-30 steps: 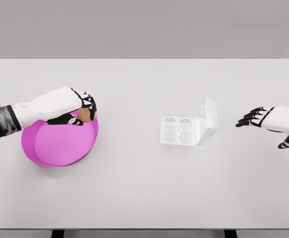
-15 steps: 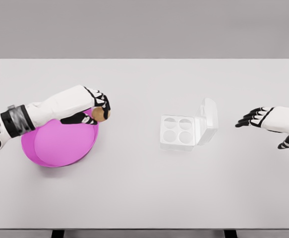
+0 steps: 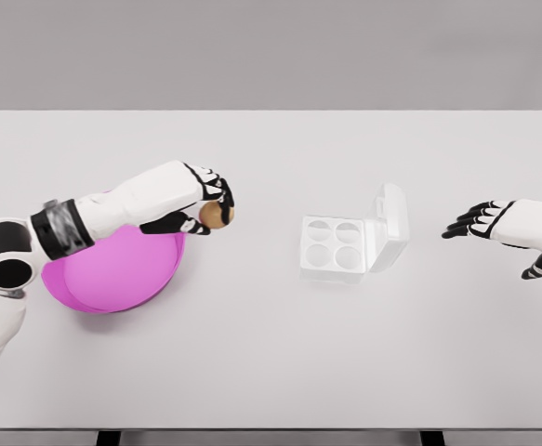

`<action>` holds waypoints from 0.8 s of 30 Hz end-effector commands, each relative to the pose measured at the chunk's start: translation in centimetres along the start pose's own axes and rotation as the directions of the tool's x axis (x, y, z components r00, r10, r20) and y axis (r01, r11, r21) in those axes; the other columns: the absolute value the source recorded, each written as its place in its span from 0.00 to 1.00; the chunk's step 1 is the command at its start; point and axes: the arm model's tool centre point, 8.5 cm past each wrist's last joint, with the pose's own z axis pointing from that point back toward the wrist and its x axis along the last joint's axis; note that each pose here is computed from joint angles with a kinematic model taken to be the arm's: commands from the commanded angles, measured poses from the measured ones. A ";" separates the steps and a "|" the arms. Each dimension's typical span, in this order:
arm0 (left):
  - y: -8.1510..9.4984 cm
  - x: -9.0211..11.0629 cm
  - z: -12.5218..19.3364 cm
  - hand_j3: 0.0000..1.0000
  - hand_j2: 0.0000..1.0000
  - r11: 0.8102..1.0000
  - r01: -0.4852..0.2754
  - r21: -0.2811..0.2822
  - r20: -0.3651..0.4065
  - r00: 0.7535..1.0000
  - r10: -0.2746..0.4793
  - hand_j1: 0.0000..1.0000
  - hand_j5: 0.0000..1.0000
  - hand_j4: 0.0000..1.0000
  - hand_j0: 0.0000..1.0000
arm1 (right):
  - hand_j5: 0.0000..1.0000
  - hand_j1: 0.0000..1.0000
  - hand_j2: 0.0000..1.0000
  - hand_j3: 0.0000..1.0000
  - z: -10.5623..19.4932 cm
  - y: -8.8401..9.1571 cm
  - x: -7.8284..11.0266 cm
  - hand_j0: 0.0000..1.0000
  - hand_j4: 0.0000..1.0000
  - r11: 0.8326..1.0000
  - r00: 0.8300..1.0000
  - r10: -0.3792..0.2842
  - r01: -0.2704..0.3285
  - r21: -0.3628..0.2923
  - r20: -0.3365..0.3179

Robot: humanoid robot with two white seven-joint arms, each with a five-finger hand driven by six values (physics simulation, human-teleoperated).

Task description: Pack egg into the box and close the box lid

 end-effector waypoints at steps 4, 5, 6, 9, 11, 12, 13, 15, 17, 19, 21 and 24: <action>-0.3 0.7 -1.4 0.36 0.36 0.999 -0.030 0.035 0.028 0.999 0.029 0.36 0.36 0.36 0.36 | 1.00 1.00 1.00 1.00 0.0 -0.1 0.0 1.00 1.00 1.000 1.000 -0.003 0.003 -0.003 0.000; -0.4 0.9 -1.7 0.36 0.36 0.998 -0.038 0.041 0.036 0.999 0.036 0.36 0.36 0.36 0.36 | 1.00 1.00 1.00 1.00 0.1 0.0 0.0 1.00 1.00 1.000 1.000 -0.004 0.004 -0.002 -0.001; -0.5 1.1 -2.0 0.36 0.36 0.998 -0.042 0.044 0.042 0.998 0.040 0.36 0.36 0.36 0.36 | 1.00 1.00 1.00 1.00 0.0 -0.1 0.0 1.00 1.00 1.000 1.000 -0.003 0.003 -0.003 0.000; -0.6 1.4 -2.5 0.36 0.36 0.998 -0.048 0.052 0.051 0.998 0.045 0.36 0.36 0.36 0.36 | 1.00 1.00 1.00 1.00 0.0 -0.1 0.0 1.00 1.00 1.000 1.000 -0.003 0.003 -0.003 0.000; -0.7 1.7 -3.1 0.36 0.36 0.996 -0.058 0.064 0.062 0.997 0.054 0.36 0.36 0.36 0.36 | 1.00 1.00 1.00 1.00 0.0 -0.1 0.0 1.00 1.00 1.000 1.000 -0.003 0.003 -0.003 0.000; -0.7 1.9 -3.3 0.36 0.36 0.996 -0.062 0.067 0.067 0.996 0.057 0.36 0.36 0.36 0.36 | 1.00 1.00 1.00 1.00 0.0 -0.1 0.0 1.00 1.00 1.000 1.000 -0.003 0.003 -0.003 0.000; -0.8 2.0 -3.5 0.36 0.36 0.995 -0.066 0.069 0.072 0.996 0.061 0.36 0.36 0.36 0.36 | 1.00 1.00 1.00 1.00 0.0 -0.1 0.0 1.00 1.00 1.000 1.000 -0.003 0.003 -0.003 0.000; -0.9 2.3 -4.0 0.36 0.36 0.994 -0.075 0.078 0.083 0.994 0.069 0.36 0.36 0.36 0.36 | 1.00 1.00 1.00 1.00 0.0 -0.1 0.0 1.00 1.00 1.000 1.000 -0.003 0.003 -0.003 0.000; -1.1 2.6 -4.4 0.36 0.36 0.994 -0.077 0.081 0.089 0.994 0.070 0.36 0.36 0.36 0.36 | 1.00 1.00 1.00 1.00 0.0 -0.1 0.1 1.00 1.00 1.000 1.000 -0.002 0.002 -0.003 0.002; -1.3 2.9 -5.1 0.36 0.36 0.993 -0.082 0.084 0.096 0.993 0.074 0.36 0.36 0.36 0.36 | 1.00 1.00 1.00 1.00 0.0 0.0 0.1 1.00 1.00 1.000 1.000 -0.003 0.003 -0.003 0.003; -1.4 3.1 -5.4 0.36 0.36 0.993 -0.085 0.086 0.100 0.992 0.076 0.36 0.36 0.36 0.36 | 1.00 1.00 1.00 1.00 0.0 -0.1 0.1 1.00 1.00 1.000 1.000 -0.002 0.002 -0.002 0.003; -1.6 3.6 -6.4 0.36 0.36 0.992 -0.082 0.091 0.103 0.992 0.073 0.36 0.36 0.36 0.36 | 1.00 1.00 1.00 1.00 0.0 -0.1 0.1 1.00 1.00 1.000 1.000 -0.002 0.002 -0.002 0.003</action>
